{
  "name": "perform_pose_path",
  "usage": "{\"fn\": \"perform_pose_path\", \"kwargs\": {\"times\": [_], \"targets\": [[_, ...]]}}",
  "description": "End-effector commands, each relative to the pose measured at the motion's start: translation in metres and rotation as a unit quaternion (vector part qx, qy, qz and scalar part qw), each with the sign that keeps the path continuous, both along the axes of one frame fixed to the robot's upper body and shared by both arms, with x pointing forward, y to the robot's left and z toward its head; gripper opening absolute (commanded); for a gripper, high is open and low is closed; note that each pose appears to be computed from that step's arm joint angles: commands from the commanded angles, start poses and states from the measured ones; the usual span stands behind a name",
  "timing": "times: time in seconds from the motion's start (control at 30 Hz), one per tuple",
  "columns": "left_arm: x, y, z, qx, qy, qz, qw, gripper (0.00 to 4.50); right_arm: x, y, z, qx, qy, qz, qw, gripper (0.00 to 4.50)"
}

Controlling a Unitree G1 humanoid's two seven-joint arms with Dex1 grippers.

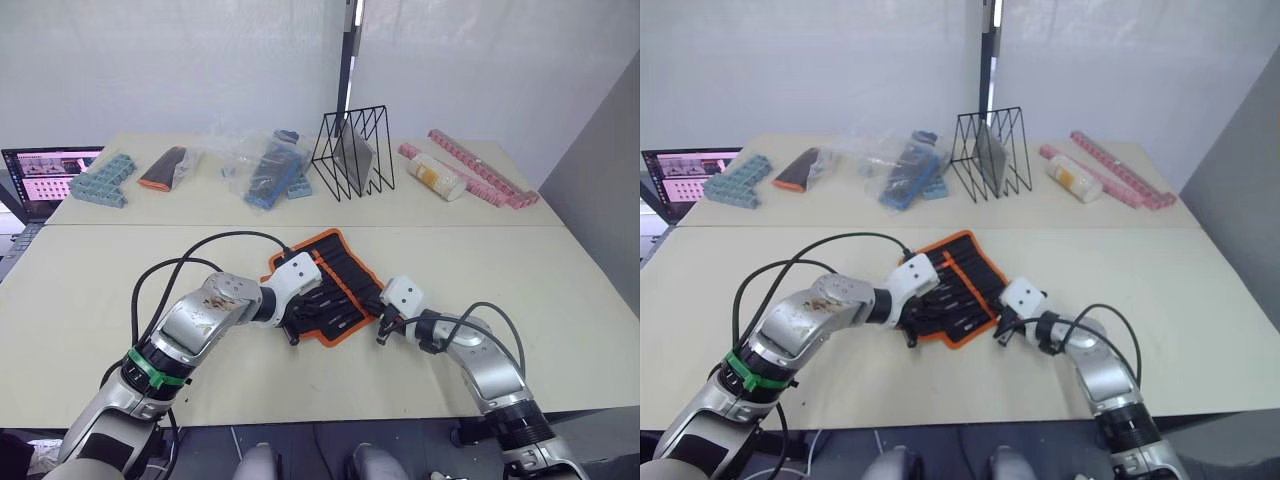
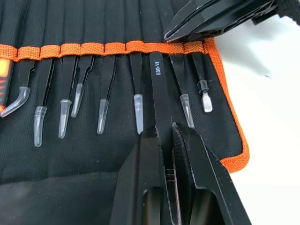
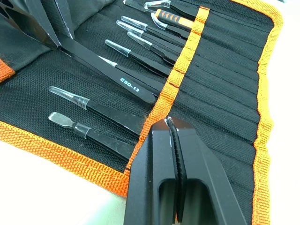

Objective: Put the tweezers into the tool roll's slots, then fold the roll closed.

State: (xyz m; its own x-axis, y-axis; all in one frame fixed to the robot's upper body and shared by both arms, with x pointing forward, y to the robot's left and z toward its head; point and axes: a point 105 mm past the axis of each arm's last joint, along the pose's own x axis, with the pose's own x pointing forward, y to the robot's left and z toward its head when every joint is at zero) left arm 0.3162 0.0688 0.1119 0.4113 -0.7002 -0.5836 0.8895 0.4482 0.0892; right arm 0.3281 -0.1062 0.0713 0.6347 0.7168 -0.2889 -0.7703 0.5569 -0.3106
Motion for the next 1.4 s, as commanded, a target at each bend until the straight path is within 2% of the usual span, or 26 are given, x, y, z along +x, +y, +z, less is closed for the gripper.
{"fn": "perform_pose_path", "kwargs": {"times": [0.03,0.53,0.7,1.03,1.27,1.33,1.4], "targets": [[-0.001,-0.003,0.005,0.002,-0.017,-0.011,1.000,0.01,-0.013,-0.001,-0.034,-0.019,0.069,0.002,0.997,0.00],[0.028,-0.035,-0.005,-0.034,-0.050,-0.019,0.998,0.01,-0.014,0.002,-0.035,-0.021,0.072,0.007,0.997,0.00],[0.041,-0.046,-0.015,-0.048,-0.056,-0.011,0.997,0.01,-0.016,0.003,-0.036,-0.021,0.074,0.007,0.997,0.00],[0.043,-0.058,-0.015,-0.057,-0.073,-0.039,0.995,0.01,-0.017,0.003,-0.036,-0.021,0.074,0.005,0.997,0.00],[0.045,-0.053,-0.014,-0.062,-0.062,-0.022,0.996,0.01,-0.015,0.005,-0.036,-0.022,0.074,0.009,0.997,0.00],[0.043,-0.050,-0.009,-0.081,-0.046,-0.016,0.996,0.90,-0.015,0.005,-0.036,-0.023,0.074,0.010,0.997,0.00],[0.041,-0.042,-0.004,-0.083,-0.042,-0.013,0.996,1.43,-0.014,0.005,-0.035,-0.024,0.073,0.011,0.997,0.00]]}}
